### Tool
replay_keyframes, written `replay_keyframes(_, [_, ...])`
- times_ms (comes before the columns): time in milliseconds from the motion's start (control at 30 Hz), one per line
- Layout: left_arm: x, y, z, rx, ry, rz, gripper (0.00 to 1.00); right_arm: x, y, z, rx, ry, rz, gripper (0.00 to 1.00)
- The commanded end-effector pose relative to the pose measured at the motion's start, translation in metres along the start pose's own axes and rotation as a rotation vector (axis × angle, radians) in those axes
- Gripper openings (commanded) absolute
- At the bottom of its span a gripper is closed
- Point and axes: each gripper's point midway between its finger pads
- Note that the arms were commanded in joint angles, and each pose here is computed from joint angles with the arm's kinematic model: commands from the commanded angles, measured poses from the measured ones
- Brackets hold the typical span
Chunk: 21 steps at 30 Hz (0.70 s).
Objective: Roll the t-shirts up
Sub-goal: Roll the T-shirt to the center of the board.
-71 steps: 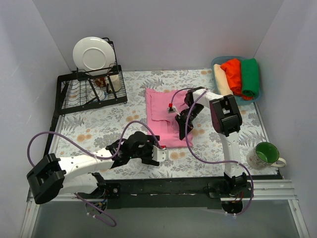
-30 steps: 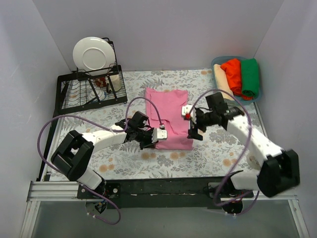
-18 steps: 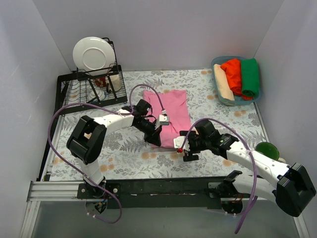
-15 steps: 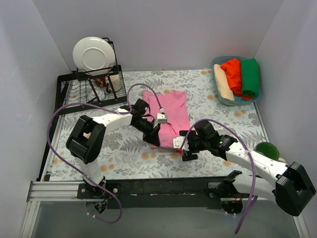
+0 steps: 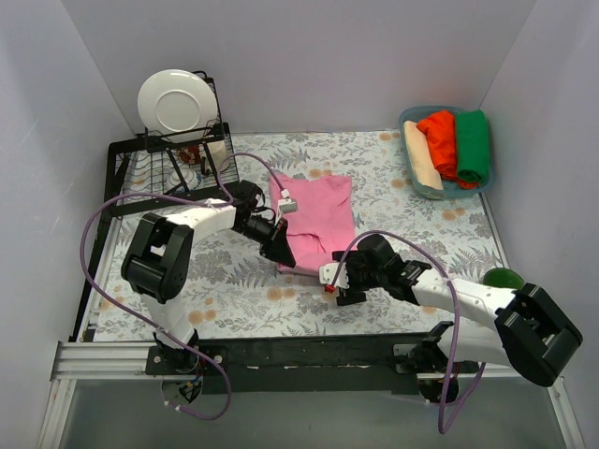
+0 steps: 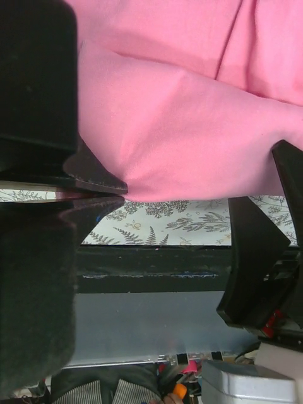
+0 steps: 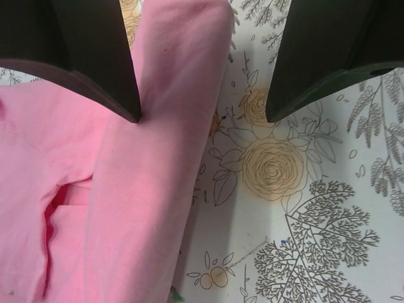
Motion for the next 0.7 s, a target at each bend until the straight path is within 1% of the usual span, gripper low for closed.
replay_keyframes(0, [0.007, 0.012, -0.009, 0.024, -0.049, -0.07, 0.0, -0.009, 0.006, -0.027, 0.022, -0.146, -0.034, 0.84])
replay_keyframes(33, [0.009, 0.01, -0.008, 0.032, -0.042, -0.07, 0.0, -0.012, 0.003, -0.029, 0.014, -0.158, -0.028, 0.75])
replay_keyframes(67, [0.009, 0.008, -0.007, 0.03, -0.034, -0.065, 0.03, -0.013, 0.004, -0.031, 0.02, -0.17, -0.032, 0.66])
replay_keyframes(100, [0.012, 0.009, -0.008, 0.006, -0.016, -0.062, 0.07, -0.015, 0.006, -0.033, 0.026, -0.174, -0.041, 0.42])
replay_keyframes(133, [0.012, 0.002, -0.006, -0.001, 0.012, -0.04, 0.14, -0.016, 0.006, -0.031, 0.028, -0.162, -0.043, 0.3])
replay_keyframes(167, [0.014, 0.003, -0.003, -0.032, 0.046, -0.036, 0.29, -0.017, 0.009, -0.028, 0.025, -0.14, -0.055, 0.2])
replay_keyframes(200, [0.016, 0.002, -0.002, -0.059, 0.085, -0.036, 0.37, -0.017, 0.006, -0.023, 0.012, -0.114, -0.04, 0.09])
replay_keyframes(233, [0.022, -0.004, -0.002, -0.107, 0.17, -0.015, 0.44, -0.017, 0.01, -0.024, 0.005, -0.108, -0.046, 0.06])
replay_keyframes(267, [0.026, 0.003, 0.003, -0.203, 0.235, -0.032, 0.5, -0.017, 0.012, -0.021, -0.014, -0.091, -0.051, 0.04])
replay_keyframes(300, [0.028, 0.002, 0.004, -0.27, 0.279, -0.027, 0.61, -0.016, 0.01, -0.018, -0.024, -0.074, -0.041, 0.04])
replay_keyframes(333, [0.033, -0.004, 0.002, -0.358, 0.353, 0.004, 0.65, -0.016, 0.015, -0.019, -0.029, -0.068, -0.05, 0.04])
replay_keyframes(400, [0.03, -0.004, 0.003, -0.524, 0.406, 0.047, 0.74, -0.016, 0.013, -0.014, -0.054, -0.043, -0.038, 0.04])
replay_keyframes(433, [0.032, 0.0, 0.002, -0.576, 0.448, 0.048, 0.87, -0.016, 0.015, -0.013, -0.061, -0.031, -0.038, 0.04])
replay_keyframes(467, [0.035, -0.001, 0.01, -0.612, 0.51, 0.056, 0.89, -0.017, 0.016, -0.011, -0.063, -0.017, -0.043, 0.04])
replay_keyframes(533, [0.031, 0.004, 0.01, -0.691, 0.531, 0.052, 0.89, -0.018, 0.015, -0.008, -0.072, -0.001, -0.041, 0.04])
replay_keyframes(567, [0.03, 0.001, 0.012, -0.695, 0.549, 0.06, 0.89, -0.018, 0.015, -0.007, -0.072, 0.003, -0.042, 0.04])
replay_keyframes(667, [0.02, -0.006, 0.012, -0.744, 0.529, 0.082, 0.89, -0.019, 0.013, -0.007, -0.078, 0.003, -0.033, 0.04])
Point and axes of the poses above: each gripper's point midway between its finger pads, its own x axis back along the fingers, its own z axis along the line the jaws close on, y = z × x, and after that the axes turned 10 degrees about -x, right-handed
